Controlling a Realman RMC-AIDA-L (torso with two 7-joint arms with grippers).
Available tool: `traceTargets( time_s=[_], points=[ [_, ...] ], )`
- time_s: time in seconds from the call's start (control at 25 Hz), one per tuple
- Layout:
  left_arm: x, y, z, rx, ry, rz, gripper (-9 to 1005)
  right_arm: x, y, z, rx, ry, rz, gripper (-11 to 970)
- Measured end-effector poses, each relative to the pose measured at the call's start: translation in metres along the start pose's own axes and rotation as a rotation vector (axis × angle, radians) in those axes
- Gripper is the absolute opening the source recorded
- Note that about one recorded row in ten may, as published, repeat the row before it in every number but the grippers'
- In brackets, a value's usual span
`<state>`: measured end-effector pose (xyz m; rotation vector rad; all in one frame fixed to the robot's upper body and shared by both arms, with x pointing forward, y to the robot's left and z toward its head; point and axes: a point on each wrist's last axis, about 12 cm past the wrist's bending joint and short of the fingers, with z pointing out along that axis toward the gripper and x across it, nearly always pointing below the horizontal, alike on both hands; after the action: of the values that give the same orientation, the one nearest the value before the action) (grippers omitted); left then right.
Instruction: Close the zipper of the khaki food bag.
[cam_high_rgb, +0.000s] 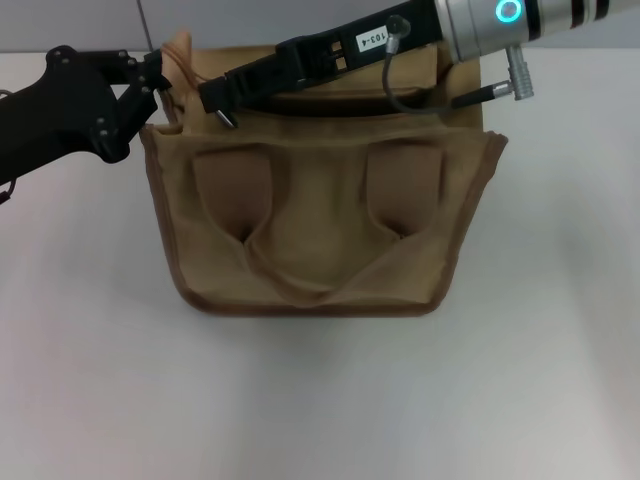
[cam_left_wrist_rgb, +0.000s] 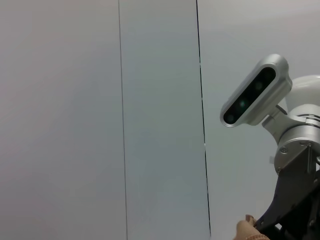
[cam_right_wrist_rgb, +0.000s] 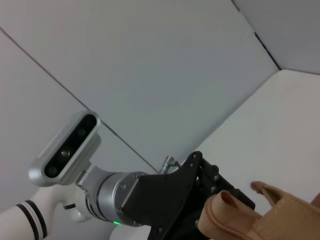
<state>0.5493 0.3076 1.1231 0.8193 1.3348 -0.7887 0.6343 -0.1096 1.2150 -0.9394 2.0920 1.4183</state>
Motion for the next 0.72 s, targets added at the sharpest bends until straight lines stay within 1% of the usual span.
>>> traceTargets(
  time_s=[0.32, 0.72],
  points=[
    [-0.0019, 0.0014, 0.0031, 0.005, -0.004, 0.007, 22, -0.0037, 0.0031, 0.0016, 0.027, 0.032, 0.034, 440],
    [-0.0038, 0.0042, 0.0078, 0.004, -0.003, 0.013, 22, -0.0019, 0.0035, 0.0011, 0.052, 0.068, 0.048, 438]
  ],
)
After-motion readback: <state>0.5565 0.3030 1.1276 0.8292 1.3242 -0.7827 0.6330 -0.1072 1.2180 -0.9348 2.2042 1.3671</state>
